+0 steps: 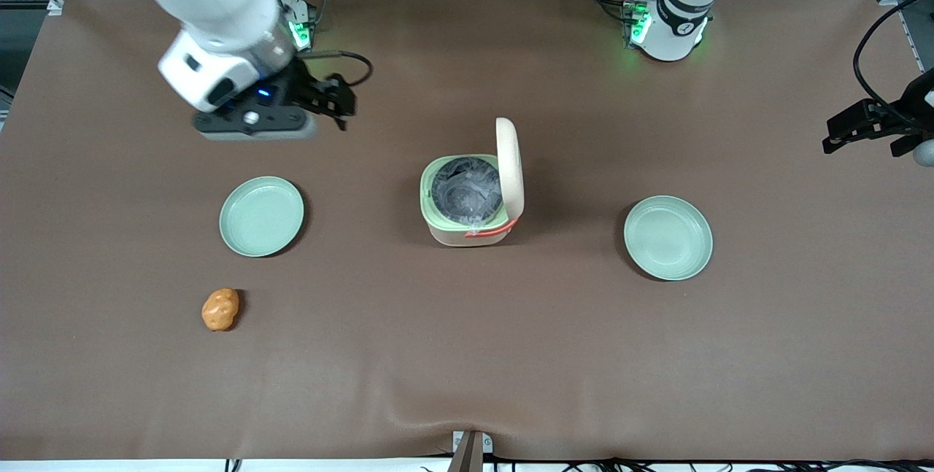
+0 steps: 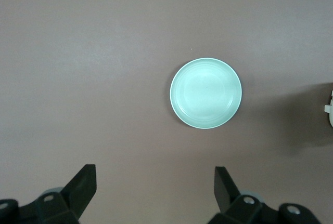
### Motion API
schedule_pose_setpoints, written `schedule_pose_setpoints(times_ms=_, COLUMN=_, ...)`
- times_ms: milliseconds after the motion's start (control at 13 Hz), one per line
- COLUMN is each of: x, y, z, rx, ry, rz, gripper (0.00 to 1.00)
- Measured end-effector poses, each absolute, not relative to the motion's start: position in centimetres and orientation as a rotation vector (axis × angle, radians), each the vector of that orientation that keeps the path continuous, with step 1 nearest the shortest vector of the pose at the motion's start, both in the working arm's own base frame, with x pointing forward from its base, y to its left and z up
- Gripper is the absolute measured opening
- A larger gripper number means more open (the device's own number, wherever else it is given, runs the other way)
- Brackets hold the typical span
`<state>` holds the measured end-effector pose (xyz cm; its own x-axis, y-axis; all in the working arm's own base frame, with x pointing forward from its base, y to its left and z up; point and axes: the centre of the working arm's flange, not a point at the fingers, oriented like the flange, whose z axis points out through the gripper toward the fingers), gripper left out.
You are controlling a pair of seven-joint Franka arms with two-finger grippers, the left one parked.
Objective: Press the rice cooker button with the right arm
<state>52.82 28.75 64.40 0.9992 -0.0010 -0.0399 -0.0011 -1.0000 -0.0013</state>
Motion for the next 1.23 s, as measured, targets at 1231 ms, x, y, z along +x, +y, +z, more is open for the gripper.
schedule_pose_setpoints(times_ms=1231, x=51.0, y=2.9, z=69.5, rx=-3.132, ry=-0.136, rz=0.116, gripper=1.0)
